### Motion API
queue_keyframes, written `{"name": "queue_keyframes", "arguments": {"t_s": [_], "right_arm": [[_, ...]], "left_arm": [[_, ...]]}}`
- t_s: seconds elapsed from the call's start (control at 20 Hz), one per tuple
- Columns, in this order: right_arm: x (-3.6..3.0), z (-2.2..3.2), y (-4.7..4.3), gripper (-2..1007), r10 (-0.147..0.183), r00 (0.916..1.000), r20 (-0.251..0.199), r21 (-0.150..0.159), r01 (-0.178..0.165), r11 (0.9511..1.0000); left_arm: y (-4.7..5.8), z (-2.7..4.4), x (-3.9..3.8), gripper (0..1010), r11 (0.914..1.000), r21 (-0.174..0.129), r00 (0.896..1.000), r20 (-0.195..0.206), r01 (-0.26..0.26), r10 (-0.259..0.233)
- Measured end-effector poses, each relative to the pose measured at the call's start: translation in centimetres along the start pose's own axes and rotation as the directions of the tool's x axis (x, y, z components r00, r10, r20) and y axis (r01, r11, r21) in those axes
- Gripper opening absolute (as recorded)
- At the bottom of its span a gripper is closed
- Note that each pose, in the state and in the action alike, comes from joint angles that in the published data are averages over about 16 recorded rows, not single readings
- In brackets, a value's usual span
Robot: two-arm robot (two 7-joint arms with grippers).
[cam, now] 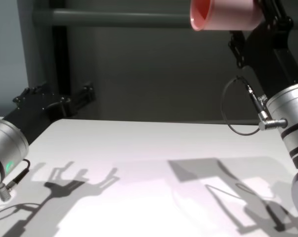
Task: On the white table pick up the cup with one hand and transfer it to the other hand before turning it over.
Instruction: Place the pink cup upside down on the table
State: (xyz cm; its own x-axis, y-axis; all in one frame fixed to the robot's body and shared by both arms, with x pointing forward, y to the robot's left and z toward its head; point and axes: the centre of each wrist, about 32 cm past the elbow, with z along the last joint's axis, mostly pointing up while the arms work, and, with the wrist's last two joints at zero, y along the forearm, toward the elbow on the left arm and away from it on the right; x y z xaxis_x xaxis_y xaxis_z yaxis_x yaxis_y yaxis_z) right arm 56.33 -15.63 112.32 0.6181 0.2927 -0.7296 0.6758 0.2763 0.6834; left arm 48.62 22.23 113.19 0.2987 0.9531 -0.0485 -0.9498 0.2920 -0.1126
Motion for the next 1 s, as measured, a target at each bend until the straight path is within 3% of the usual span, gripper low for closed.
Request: {"name": "queue_keyframes", "arguments": {"t_s": [0.35, 1.0], "right_arm": [[0.00, 0.00, 0.00, 744, 0.000, 1.0000, 0.000, 0.000, 0.000, 1.0000], [0.00, 0.00, 0.00, 744, 0.000, 1.0000, 0.000, 0.000, 0.000, 1.0000]], "left_arm": [[0.7, -0.52, -0.42, 1003, 0.9997, -0.003, 1.000, -0.004, -0.026, 0.026], [1.1, -0.59, -1.50, 1003, 0.9984, 0.052, 0.998, 0.063, -0.019, 0.016]]}}
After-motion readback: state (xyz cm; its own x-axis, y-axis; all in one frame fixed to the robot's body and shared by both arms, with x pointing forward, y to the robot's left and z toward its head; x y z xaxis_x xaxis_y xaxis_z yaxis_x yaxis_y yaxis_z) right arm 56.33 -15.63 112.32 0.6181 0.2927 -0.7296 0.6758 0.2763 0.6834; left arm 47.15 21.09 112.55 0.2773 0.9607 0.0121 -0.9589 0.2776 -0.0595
